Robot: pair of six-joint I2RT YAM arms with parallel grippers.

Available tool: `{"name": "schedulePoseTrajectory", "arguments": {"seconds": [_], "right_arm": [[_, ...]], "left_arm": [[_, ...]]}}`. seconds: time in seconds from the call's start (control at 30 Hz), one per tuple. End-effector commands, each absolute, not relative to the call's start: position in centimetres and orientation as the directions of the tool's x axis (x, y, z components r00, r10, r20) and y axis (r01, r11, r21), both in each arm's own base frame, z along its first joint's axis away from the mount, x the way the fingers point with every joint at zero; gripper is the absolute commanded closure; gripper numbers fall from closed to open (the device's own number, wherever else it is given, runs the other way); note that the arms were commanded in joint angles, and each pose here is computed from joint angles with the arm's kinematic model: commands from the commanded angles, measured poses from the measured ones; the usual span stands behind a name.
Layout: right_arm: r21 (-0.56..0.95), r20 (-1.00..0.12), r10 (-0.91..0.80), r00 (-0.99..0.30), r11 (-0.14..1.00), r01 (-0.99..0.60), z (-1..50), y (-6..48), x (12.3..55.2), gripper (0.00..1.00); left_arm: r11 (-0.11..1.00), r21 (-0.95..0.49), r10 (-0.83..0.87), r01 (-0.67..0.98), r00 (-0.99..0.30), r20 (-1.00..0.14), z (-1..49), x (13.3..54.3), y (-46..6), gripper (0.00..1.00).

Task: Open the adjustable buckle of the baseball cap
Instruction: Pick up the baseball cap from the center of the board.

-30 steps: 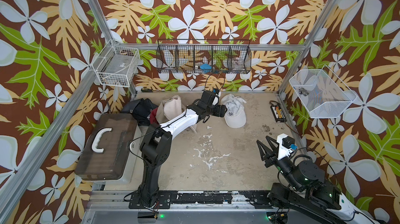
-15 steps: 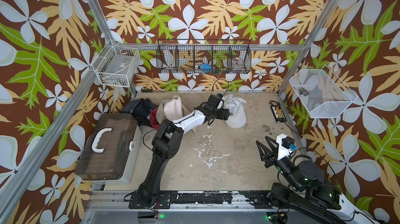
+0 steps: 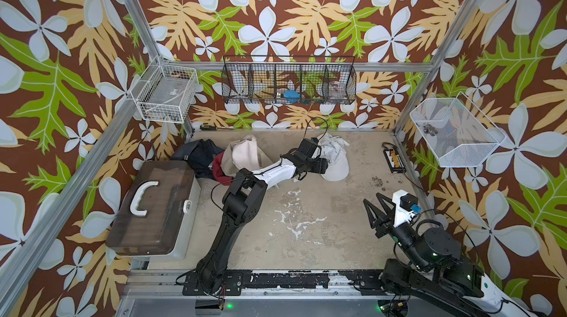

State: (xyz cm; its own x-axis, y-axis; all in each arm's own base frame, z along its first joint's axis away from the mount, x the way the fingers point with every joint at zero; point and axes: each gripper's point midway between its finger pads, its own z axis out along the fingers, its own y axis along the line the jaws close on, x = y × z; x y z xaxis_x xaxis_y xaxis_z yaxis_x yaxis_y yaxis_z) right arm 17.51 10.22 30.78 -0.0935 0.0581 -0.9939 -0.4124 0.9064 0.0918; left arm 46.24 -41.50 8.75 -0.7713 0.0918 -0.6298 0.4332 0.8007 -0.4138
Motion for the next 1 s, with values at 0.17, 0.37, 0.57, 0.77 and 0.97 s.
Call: {"name": "schedulePoseTrajectory", "arguments": {"seconds": [0.17, 0.37, 0.57, 0.77, 0.97], "right_arm": [[0.091, -0.994, 0.058, -0.092, 0.906, -0.413, 30.8, 10.2, 17.5, 0.48], [0.090, -0.994, 0.056, -0.093, 0.906, -0.413, 30.7, 10.2, 17.5, 0.48], [0.091, -0.994, 0.057, -0.094, 0.908, -0.408, 30.7, 10.1, 17.5, 0.48], [0.090, -0.994, 0.056, -0.096, 0.910, -0.405, 30.7, 10.1, 17.6, 0.48], [0.090, -0.994, 0.055, -0.097, 0.913, -0.398, 30.6, 10.1, 17.7, 0.48]], "left_arm": [[0.763, -0.468, 0.075, 0.446, -0.780, -0.621, 8.4, 46.1, -43.2, 0.34], [0.753, -0.487, 0.056, 0.442, -0.781, -0.622, 8.2, 46.5, -43.7, 0.60], [0.751, -0.493, 0.057, 0.439, -0.788, -0.613, 7.9, 46.4, -43.8, 0.86], [0.763, -0.462, 0.071, 0.452, -0.769, -0.636, 8.9, 45.6, -42.5, 1.00], [0.766, -0.450, 0.059, 0.459, -0.747, -0.662, 10.8, 44.5, -41.2, 1.00]]}}
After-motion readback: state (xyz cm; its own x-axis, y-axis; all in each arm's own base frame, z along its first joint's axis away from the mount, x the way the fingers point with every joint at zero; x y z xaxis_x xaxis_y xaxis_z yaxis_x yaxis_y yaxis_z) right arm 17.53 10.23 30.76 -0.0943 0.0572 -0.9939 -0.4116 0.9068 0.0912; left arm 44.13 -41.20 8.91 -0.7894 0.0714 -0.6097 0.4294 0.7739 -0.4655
